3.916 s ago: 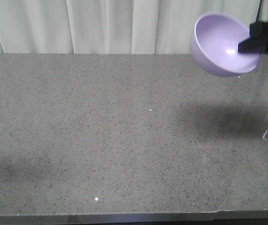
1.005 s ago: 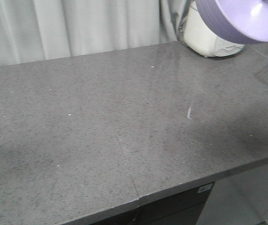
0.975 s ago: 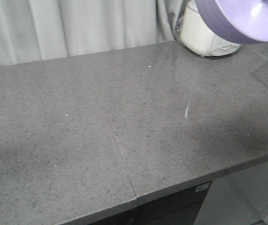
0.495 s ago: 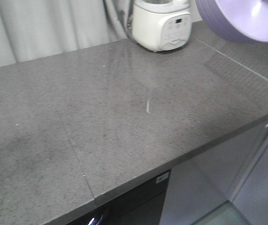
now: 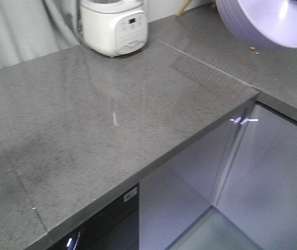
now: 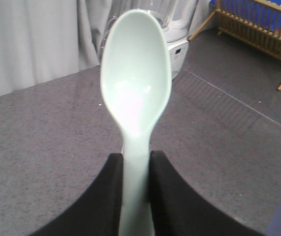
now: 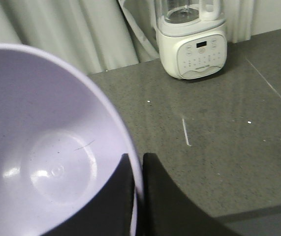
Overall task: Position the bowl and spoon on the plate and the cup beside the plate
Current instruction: 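Turn the base away from the counter holding spoon and bowl, then drive the base toward the counter with the pale blue plate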
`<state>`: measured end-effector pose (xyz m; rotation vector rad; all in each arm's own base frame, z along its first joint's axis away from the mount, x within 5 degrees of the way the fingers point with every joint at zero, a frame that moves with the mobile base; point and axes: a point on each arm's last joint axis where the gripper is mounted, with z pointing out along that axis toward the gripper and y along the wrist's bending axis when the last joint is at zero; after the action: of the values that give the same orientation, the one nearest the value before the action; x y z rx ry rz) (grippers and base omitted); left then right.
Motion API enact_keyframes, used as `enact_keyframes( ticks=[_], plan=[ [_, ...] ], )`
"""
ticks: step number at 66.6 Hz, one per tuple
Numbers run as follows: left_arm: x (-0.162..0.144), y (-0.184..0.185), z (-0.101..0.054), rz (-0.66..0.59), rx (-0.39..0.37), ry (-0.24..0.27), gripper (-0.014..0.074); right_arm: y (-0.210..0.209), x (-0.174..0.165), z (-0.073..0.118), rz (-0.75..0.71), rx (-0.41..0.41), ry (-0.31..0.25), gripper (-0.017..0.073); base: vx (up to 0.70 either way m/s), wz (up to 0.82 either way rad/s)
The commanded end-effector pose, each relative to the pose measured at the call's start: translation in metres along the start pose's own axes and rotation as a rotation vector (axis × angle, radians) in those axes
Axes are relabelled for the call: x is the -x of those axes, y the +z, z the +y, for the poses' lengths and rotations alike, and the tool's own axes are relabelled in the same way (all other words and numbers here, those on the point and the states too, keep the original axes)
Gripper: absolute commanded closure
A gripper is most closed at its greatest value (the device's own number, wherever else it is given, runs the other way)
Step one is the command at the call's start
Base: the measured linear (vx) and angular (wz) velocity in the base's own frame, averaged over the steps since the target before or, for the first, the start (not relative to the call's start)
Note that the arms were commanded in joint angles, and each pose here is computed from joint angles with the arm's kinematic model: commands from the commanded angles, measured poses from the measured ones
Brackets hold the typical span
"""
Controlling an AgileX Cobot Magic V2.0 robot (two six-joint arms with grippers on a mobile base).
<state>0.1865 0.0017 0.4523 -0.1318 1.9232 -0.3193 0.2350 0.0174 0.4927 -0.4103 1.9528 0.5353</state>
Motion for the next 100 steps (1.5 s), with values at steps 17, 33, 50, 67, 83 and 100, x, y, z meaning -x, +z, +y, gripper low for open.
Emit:
enact_keyframes(
  ticks=[17, 33, 50, 67, 83, 100],
  plan=[
    [0.0117, -0.0077, -0.0046, -0.093, -0.016, -0.011, 0.0599, -0.0123, 0.0119, 0.0097, -0.095, 0.001, -0.016, 0.0568, -0.01, -0.43],
    [0.0117, -0.0077, -0.0046, -0.093, -0.016, -0.011, 0.0599, -0.0123, 0.0116, 0.0098, -0.092, 0.003, -0.016, 0.0568, -0.03, -0.42],
    [0.0117, -0.0077, -0.0046, -0.093, -0.016, -0.011, 0.0599, -0.0123, 0.0116, 0.0098, -0.092, 0.003, -0.016, 0.0568, -0.05, -0.38],
    [0.0117, -0.0077, -0.0046, -0.093, -0.016, -0.011, 0.0599, -0.0123, 0.0116, 0.0098, -0.092, 0.003, -0.016, 0.0568, -0.06, -0.39],
    [0.0117, -0.0077, -0.0046, -0.093, -0.016, -0.011, 0.0599, -0.0123, 0.0116, 0.0098, -0.092, 0.003, -0.016, 0.0568, -0.06, -0.35],
    [0.0117, -0.0077, -0.0046, -0.093, -0.016, -0.011, 0.0599, -0.0123, 0.0116, 0.0098, -0.092, 0.003, -0.016, 0.0568, -0.06, -0.29]
  ],
)
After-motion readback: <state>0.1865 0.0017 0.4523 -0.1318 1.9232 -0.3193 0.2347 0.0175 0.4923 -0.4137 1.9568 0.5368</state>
